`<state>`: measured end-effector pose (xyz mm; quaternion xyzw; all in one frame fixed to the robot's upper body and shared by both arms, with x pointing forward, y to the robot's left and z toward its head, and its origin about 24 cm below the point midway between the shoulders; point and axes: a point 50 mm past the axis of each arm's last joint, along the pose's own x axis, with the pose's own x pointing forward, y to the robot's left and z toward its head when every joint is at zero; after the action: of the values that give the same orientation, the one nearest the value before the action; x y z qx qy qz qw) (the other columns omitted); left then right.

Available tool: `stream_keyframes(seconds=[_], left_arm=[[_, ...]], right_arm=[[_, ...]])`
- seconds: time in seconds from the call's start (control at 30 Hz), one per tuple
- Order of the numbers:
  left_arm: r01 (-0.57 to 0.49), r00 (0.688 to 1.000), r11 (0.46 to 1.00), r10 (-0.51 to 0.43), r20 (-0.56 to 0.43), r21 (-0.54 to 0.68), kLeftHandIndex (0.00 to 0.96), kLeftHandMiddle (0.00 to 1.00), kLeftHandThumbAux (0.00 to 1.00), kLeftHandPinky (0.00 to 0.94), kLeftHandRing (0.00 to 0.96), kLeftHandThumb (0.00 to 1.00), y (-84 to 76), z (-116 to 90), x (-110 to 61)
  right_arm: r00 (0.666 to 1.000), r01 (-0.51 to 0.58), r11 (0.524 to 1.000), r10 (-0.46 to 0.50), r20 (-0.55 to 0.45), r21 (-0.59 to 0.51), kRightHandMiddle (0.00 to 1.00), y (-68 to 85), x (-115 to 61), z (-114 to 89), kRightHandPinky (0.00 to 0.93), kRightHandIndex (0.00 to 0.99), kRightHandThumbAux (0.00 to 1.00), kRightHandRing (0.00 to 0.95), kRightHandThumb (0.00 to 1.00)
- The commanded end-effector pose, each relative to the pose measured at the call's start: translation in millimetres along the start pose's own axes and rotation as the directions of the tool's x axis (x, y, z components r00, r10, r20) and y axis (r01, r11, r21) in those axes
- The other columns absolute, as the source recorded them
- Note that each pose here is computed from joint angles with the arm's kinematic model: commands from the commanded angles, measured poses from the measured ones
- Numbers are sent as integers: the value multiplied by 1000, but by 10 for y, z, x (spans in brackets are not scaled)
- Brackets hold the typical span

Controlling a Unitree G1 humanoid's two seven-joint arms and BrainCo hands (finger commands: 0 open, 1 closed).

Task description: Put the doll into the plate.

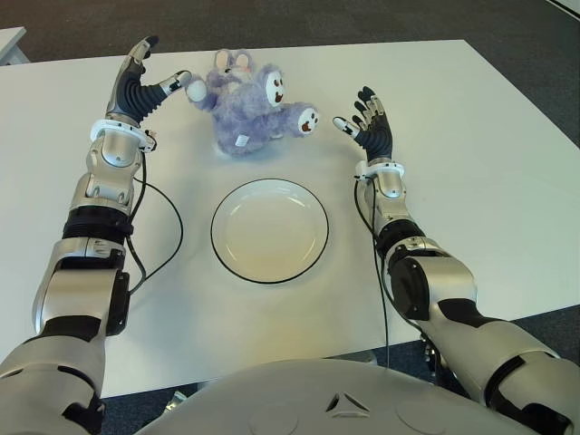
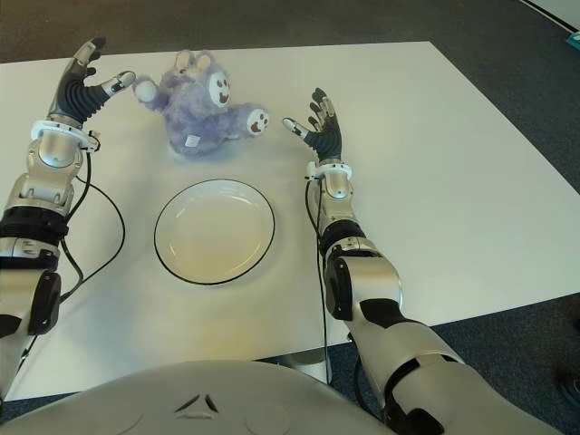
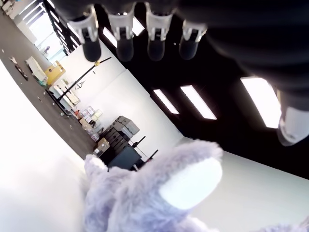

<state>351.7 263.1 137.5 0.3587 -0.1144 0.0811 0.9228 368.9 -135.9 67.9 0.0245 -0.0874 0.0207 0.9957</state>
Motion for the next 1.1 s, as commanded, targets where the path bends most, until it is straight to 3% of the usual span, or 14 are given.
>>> stream_keyframes(seconds=[0.03,0.43,1.1], left_arm=[[17,1000,998,-17,-6,68,0,0,405,0,2,107,-29,-44,-57],[44,998,993,-49,44,110,0,0,366,0,0,115,-71,-6,-47],[42,994,987,-56,90,154,0,23,385,0,22,193,-151,43,2]], right_arm=[[991,17,1000,-14,-132,24,61,-8,-235,-335,73,58,805,55,40],[992,18,1000,-15,-129,20,65,0,-230,-329,79,61,815,59,44],[992,24,999,-20,-127,26,68,14,-227,-326,82,64,817,62,49]])
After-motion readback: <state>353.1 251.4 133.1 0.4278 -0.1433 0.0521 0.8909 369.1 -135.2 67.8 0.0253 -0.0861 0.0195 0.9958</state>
